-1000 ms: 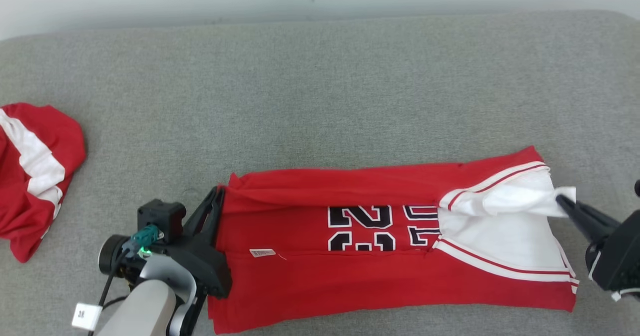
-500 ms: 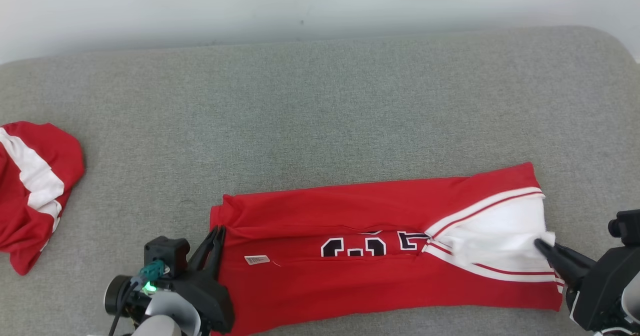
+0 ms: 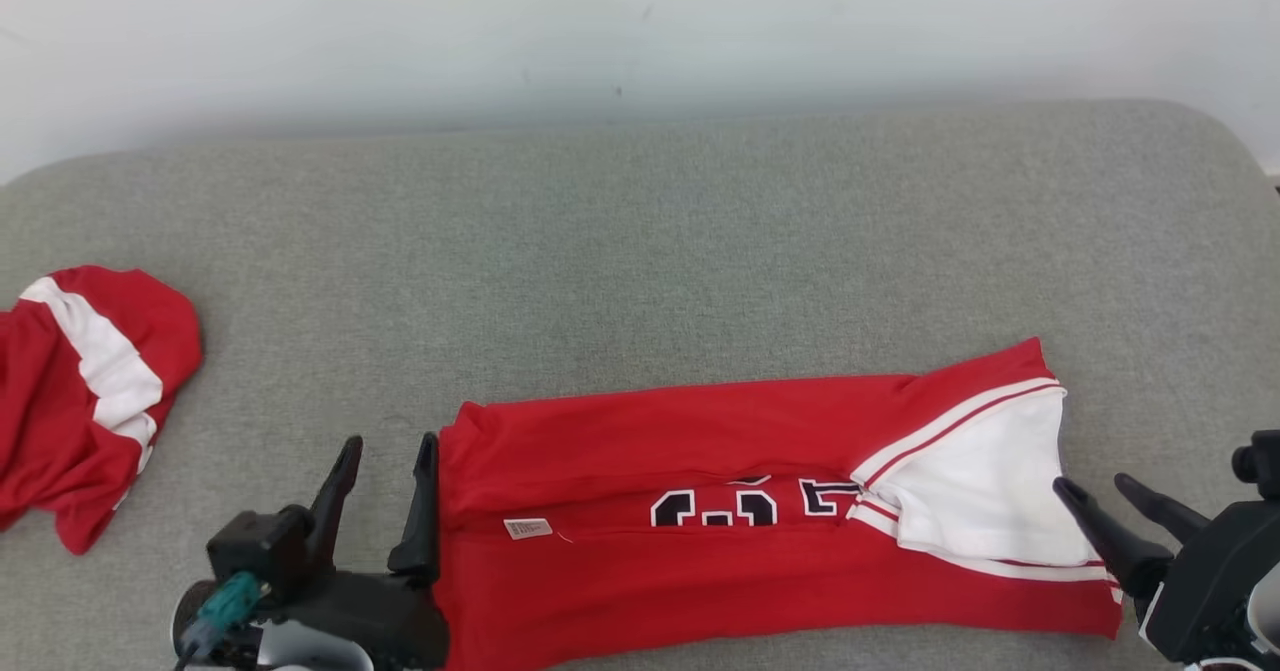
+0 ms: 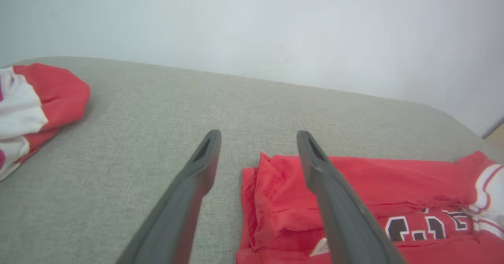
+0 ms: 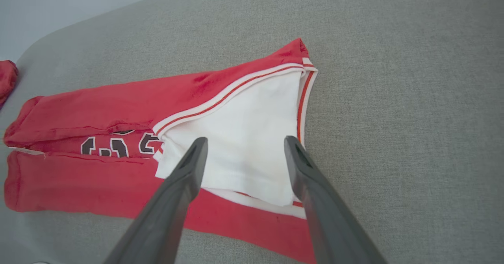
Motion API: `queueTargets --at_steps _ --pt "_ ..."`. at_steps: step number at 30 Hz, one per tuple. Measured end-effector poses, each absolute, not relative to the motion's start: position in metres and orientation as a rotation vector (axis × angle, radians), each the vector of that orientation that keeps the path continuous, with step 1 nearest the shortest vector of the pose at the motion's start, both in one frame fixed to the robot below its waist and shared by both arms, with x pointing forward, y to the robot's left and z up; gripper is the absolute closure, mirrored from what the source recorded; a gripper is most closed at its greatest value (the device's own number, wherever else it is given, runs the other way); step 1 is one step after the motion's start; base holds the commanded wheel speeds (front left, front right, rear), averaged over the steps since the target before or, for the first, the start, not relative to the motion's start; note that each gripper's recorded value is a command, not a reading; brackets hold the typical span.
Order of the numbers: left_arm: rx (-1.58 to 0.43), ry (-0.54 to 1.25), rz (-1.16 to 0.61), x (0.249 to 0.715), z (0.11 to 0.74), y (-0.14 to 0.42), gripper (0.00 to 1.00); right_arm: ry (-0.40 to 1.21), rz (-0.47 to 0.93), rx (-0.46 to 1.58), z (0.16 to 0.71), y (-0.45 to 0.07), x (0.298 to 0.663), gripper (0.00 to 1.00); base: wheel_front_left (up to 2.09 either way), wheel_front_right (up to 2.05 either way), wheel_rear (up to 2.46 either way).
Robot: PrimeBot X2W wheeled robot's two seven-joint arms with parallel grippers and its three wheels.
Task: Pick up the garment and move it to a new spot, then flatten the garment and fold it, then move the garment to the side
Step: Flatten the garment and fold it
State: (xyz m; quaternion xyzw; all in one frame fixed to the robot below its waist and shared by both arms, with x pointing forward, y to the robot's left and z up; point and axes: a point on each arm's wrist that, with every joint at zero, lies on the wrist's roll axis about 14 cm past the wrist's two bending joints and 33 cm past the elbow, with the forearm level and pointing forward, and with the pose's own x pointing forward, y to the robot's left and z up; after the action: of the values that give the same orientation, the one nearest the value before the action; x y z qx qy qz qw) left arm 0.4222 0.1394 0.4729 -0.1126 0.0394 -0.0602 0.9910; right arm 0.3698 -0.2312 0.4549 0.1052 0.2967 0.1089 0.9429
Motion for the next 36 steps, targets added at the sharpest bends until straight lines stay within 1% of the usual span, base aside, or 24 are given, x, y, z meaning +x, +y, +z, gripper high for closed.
queueTargets --at_steps 4,12,19,25,30,36 --pt "-0.232 -0.030 -0.122 0.411 0.502 0.145 0.00 0.568 0.196 0.259 0.462 -0.232 0.375 0.00 0.00 0.00 0.00" --pt "-0.267 -0.121 -0.014 0.385 0.519 0.178 0.00 0.555 0.073 0.304 0.455 -0.254 0.391 0.00 0.00 0.00 0.00" --pt "-0.249 -0.107 0.062 0.366 0.510 0.202 0.00 0.582 0.012 0.322 0.438 -0.257 0.409 0.00 0.00 0.00 0.00" --pt "-0.250 -0.100 0.093 0.362 0.507 0.210 0.00 0.661 0.001 0.341 0.414 -0.249 0.413 0.00 0.00 0.00 0.00" --pt "-0.251 -0.096 0.107 0.361 0.505 0.212 0.00 0.740 -0.013 0.346 0.389 -0.243 0.410 0.00 0.00 0.00 0.00" --pt "-0.247 -0.088 0.124 0.360 0.503 0.216 0.00 0.763 -0.039 0.348 0.377 -0.240 0.419 0.00 0.00 0.00 0.00"
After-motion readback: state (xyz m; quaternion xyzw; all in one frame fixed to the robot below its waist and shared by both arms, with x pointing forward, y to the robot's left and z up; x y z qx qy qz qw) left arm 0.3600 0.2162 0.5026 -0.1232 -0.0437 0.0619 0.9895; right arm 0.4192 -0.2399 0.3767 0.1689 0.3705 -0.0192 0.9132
